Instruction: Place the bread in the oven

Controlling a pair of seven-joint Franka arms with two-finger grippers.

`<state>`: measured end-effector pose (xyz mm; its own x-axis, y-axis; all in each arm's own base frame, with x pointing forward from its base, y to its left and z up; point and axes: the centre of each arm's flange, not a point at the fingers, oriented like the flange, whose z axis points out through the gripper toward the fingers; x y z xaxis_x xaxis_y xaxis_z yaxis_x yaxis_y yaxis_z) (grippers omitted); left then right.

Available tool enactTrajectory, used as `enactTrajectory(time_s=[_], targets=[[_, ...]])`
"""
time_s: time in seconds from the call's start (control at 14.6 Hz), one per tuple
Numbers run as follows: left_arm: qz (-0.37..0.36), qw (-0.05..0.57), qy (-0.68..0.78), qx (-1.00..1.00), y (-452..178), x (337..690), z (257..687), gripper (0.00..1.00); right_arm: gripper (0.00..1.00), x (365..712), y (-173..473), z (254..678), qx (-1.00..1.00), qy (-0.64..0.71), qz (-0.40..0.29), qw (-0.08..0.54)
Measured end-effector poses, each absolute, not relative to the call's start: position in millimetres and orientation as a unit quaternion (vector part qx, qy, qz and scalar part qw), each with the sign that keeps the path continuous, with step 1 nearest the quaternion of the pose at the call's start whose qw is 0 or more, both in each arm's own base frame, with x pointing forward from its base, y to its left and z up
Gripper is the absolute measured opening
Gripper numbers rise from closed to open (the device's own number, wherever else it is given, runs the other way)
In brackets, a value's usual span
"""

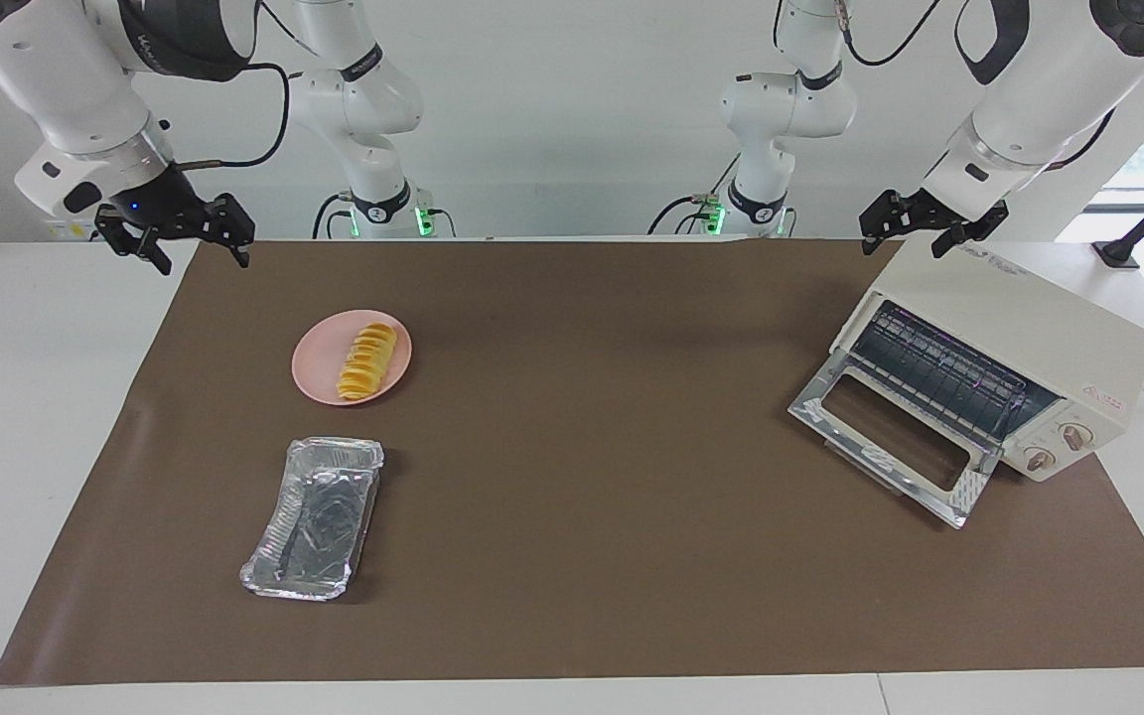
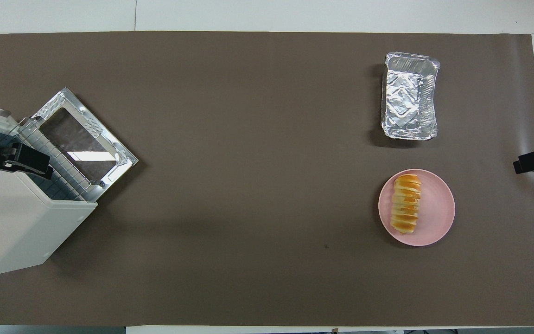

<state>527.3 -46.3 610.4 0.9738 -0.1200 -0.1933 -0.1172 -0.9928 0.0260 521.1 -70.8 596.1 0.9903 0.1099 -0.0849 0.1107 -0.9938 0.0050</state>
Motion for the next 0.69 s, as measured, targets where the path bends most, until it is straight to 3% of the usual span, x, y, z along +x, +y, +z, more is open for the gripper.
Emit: enactTrajectory(time_s=[0.69], targets=[[-0.098, 0.007, -0.06, 0.993, -46.3, 527.3, 610.4, 1.0, 1.0, 518.7, -78.0, 588.0, 0.998, 0.048, -0.05, 0.003]])
